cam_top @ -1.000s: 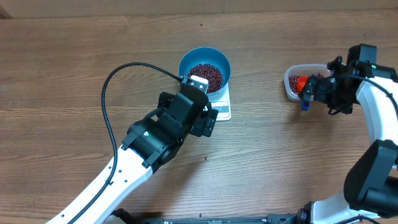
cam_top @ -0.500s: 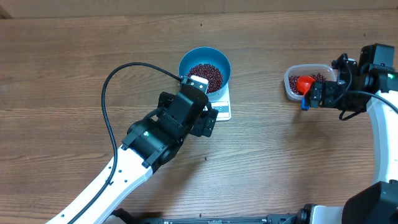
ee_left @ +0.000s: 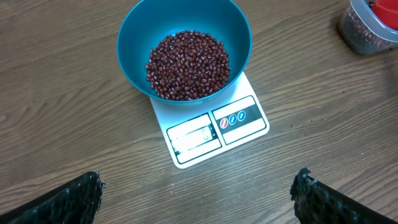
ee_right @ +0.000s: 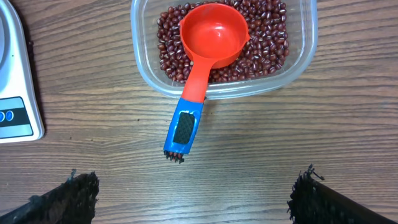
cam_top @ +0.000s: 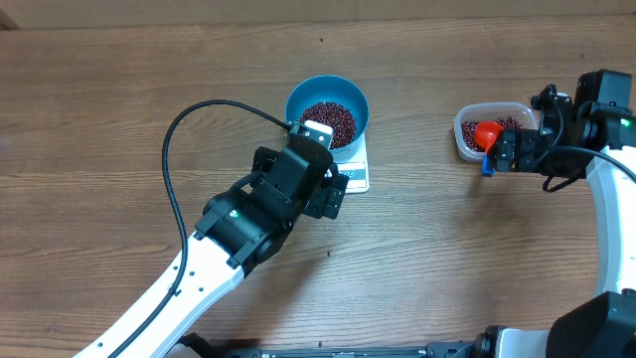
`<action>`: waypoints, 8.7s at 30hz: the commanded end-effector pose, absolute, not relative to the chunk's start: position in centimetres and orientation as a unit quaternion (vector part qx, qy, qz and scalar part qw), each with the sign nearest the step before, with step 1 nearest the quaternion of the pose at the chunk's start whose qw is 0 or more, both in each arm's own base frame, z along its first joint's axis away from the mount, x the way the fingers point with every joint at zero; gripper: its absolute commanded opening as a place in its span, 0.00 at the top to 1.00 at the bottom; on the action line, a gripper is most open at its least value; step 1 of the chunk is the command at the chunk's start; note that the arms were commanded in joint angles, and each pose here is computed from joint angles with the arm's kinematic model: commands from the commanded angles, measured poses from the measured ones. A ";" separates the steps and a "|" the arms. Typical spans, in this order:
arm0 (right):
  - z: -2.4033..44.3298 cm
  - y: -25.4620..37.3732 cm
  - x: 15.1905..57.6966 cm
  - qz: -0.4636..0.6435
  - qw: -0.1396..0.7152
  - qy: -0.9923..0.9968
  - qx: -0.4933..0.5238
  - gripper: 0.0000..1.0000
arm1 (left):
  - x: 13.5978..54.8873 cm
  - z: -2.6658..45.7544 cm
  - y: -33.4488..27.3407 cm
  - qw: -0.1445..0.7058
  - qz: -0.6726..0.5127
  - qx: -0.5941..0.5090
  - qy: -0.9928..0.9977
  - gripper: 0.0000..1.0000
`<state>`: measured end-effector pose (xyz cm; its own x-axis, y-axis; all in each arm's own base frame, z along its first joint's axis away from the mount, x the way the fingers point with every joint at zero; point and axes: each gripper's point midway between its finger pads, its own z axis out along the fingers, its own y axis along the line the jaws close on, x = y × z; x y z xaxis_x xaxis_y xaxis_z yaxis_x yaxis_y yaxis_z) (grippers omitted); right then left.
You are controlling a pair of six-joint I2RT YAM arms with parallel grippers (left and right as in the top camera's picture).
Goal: Scoop item into bowl and weigh 150g on scale
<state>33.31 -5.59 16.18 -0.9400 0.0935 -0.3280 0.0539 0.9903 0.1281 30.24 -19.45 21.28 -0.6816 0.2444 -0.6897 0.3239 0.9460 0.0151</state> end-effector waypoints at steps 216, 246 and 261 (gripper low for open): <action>17.7 -6.0 33.9 0.048 0.193 0.979 0.033 0.00 | 25.1 13.9 -2.8 0.647 -0.061 0.025 0.760 0.00; 17.7 -6.0 33.9 0.048 0.193 0.979 0.033 0.00 | 24.5 15.7 -1.6 0.679 -0.035 0.020 0.733 0.00; 17.7 -6.0 33.9 0.048 0.193 0.979 0.033 0.00 | 24.6 15.6 -1.7 0.679 -0.036 0.020 0.733 0.01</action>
